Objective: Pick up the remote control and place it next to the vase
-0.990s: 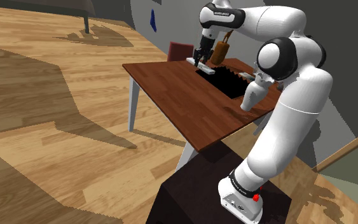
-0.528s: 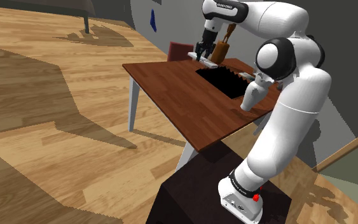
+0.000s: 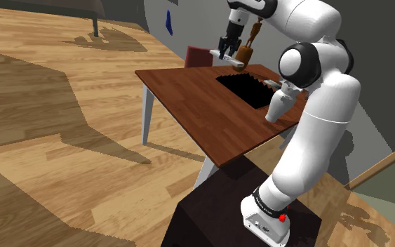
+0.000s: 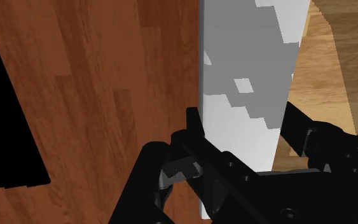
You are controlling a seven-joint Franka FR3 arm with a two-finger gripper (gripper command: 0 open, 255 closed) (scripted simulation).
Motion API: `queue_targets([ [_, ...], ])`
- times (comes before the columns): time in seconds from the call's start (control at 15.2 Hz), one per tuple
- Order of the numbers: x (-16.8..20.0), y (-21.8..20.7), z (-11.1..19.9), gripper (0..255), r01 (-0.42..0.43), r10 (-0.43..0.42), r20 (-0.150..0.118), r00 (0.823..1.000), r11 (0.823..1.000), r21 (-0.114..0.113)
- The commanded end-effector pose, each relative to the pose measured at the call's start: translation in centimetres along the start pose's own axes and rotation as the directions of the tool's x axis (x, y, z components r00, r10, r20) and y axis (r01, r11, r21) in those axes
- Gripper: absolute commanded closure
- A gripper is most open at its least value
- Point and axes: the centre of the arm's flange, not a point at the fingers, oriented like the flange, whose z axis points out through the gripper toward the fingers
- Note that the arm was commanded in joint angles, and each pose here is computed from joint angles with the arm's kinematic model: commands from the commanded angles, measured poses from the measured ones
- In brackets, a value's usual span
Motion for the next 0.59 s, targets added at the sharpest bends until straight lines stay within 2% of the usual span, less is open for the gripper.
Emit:
queue_targets([
  [0.0,-0.1,0.0,-0.8,255,0.000,0.000,0.000,1.000,1.000,0.000],
  [0.53,-5.8,8.8,-0.6,255,0.000,0.000,0.000,1.000,1.000,0.000],
])
